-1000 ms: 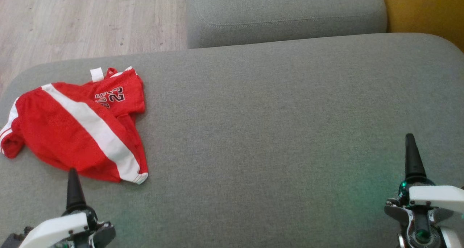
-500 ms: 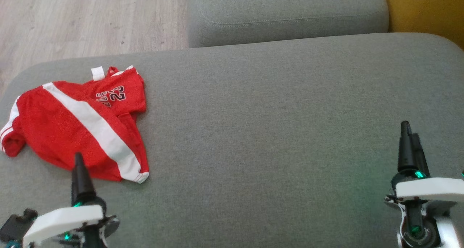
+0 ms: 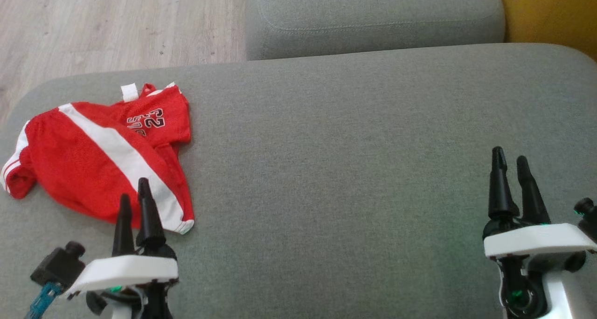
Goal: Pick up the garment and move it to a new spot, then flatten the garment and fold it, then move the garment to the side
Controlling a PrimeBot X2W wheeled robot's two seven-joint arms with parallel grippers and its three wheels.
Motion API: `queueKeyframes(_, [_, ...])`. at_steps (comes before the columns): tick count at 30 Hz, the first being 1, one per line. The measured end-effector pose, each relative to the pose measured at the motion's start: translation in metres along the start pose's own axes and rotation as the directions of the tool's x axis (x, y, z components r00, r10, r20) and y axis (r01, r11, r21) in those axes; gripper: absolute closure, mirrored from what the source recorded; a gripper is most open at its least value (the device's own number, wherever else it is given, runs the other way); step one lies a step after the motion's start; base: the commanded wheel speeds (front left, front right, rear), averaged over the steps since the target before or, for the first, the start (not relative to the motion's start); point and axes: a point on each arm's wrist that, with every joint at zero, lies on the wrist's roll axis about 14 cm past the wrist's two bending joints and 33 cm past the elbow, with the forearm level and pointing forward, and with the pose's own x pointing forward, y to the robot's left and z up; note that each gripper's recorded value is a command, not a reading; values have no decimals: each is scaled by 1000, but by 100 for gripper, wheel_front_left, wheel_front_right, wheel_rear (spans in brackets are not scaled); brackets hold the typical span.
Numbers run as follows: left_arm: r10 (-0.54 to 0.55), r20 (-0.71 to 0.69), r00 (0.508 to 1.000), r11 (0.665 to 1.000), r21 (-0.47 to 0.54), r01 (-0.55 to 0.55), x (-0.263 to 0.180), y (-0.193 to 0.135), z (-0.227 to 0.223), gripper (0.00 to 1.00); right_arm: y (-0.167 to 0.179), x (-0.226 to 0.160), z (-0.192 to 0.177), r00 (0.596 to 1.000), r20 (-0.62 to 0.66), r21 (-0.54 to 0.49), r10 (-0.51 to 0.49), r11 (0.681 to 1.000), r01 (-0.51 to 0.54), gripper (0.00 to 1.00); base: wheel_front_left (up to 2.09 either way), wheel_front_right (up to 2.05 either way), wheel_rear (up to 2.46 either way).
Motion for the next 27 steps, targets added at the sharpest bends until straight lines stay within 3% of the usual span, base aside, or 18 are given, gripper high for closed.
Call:
queueKeyframes(14, [-59, -32, 998, 971, 230, 65, 2, -20, -16, 0, 10, -2, -2, 999, -3, -240, 43, 970, -42, 0, 0, 0, 0])
queueKeyframes(27, [-110, -55, 992, 893, 432, 123, -1, -34, -29, 0, 19, -1, 4, 996, 15, -424, 88, 903, -74, 0, 0, 0, 0])
